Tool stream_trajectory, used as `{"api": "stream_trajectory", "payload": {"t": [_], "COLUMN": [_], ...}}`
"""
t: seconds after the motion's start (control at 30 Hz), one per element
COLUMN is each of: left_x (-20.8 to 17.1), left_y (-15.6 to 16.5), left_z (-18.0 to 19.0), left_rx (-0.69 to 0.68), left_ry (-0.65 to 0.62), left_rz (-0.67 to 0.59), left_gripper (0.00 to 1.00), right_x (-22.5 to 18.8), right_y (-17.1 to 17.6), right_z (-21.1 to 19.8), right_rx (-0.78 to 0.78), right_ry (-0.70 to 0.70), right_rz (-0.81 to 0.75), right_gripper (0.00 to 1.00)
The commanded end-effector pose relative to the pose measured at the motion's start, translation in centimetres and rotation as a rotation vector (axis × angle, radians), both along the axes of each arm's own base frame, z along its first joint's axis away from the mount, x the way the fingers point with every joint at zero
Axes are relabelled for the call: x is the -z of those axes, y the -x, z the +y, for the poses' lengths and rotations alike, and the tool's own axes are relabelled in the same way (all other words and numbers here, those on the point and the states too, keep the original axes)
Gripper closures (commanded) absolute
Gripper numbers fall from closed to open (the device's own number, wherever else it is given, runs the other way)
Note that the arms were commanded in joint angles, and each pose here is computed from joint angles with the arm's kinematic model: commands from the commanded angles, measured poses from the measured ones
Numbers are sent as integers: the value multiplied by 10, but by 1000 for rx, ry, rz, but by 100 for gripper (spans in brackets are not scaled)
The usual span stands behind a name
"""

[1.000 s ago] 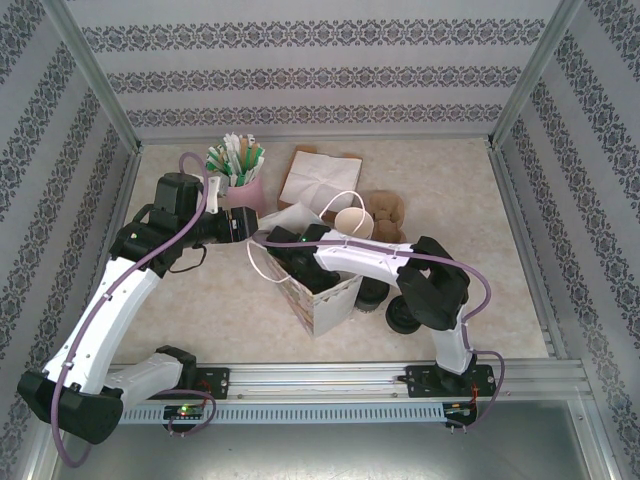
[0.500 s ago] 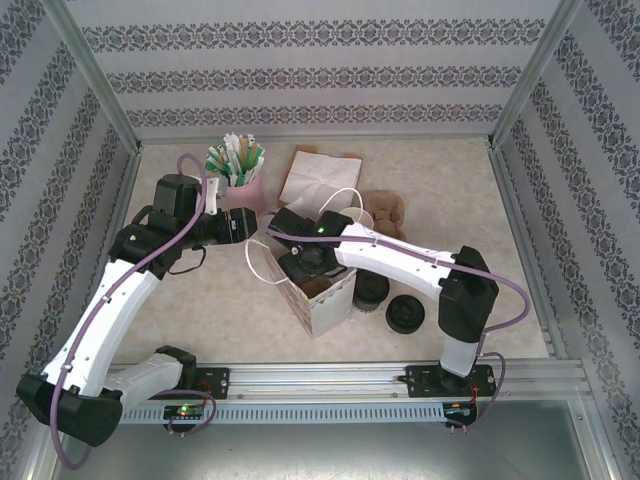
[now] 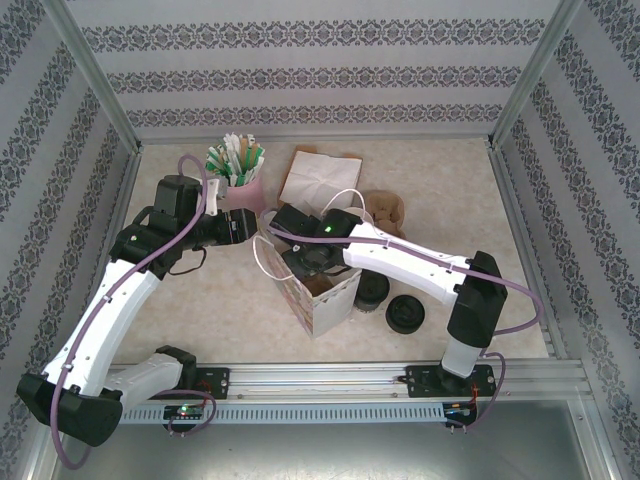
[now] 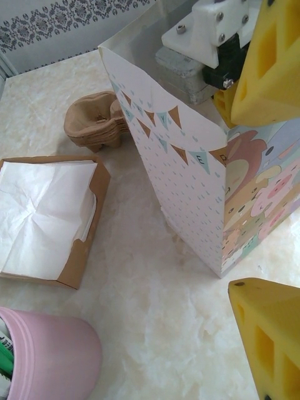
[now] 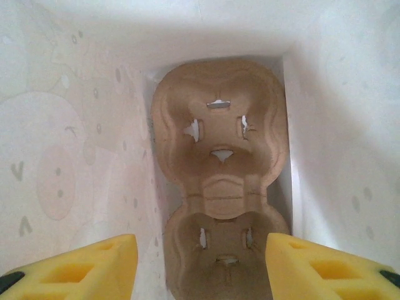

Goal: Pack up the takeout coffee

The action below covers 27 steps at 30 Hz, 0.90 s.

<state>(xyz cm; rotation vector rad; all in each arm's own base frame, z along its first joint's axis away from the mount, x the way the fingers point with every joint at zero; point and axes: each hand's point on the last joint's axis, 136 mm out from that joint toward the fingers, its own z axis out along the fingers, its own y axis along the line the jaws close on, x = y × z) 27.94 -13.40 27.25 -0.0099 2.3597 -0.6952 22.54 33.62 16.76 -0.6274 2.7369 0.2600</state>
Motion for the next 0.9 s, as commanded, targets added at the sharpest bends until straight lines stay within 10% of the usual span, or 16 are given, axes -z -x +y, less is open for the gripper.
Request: {"api": "stream_trajectory", "payload": {"t": [0.0, 0.87], "left_x": [0, -2], "left_y": [3, 6], "left_z": [1, 2], "left_rx": [-8, -26], "left_ry": [7, 22], "left_rz": [2, 14], "left_gripper": [35, 40], "right_x": [-21, -40], "right_y": [2, 7], "right_z": [-2, -7], "right_rx": [-4, -18], "right_ry": [-12, -51], "right_rz": [-42, -102], "right_gripper": [43, 42]}}
